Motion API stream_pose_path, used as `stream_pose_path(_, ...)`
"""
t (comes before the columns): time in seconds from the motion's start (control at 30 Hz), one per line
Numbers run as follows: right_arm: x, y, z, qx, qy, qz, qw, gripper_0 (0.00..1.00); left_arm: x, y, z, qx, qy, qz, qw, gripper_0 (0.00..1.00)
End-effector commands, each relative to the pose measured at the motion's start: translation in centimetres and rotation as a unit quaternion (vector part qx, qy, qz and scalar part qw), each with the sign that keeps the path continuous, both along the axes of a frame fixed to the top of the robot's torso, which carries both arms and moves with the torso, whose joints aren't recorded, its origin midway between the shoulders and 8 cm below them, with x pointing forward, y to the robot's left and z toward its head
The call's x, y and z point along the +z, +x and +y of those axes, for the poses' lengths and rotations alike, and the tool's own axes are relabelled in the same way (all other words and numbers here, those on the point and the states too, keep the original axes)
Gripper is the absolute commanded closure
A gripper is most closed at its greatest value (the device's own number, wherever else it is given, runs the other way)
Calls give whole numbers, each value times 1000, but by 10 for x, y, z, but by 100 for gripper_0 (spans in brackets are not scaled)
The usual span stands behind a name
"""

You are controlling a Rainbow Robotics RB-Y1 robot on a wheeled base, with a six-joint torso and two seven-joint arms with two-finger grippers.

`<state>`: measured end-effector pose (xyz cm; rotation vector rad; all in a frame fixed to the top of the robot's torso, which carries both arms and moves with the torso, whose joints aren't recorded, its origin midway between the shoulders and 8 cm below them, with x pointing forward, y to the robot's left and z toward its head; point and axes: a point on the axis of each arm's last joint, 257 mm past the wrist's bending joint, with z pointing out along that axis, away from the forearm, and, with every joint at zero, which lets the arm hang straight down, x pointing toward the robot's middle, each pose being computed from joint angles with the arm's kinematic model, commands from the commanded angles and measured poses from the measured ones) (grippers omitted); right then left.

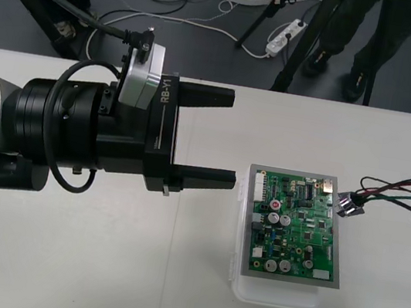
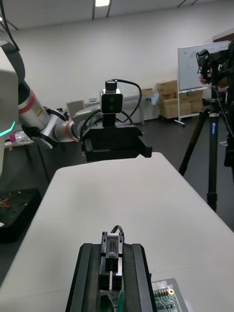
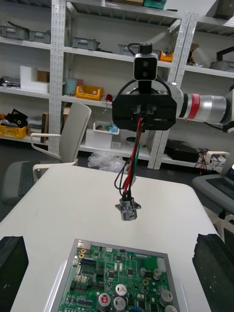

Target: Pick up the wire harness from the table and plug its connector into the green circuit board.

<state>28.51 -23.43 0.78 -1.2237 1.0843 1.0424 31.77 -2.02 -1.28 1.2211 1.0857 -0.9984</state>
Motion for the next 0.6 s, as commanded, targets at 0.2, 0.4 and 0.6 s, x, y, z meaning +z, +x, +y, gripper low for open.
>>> stream_pose_path(0.2,10,-2,45,27,22,-10,999,100,25,-26,-28,-42,-19,-33,998,0)
stream_pose_path(0.4,8,2,64,16,27,-18,999,100,32,-33,-39,-52,-35,-35,997,0)
stream_pose_path(0.6,3,7,80,11,23,-28,999,100,29,-37,-47,-57,-34,-43,997,0)
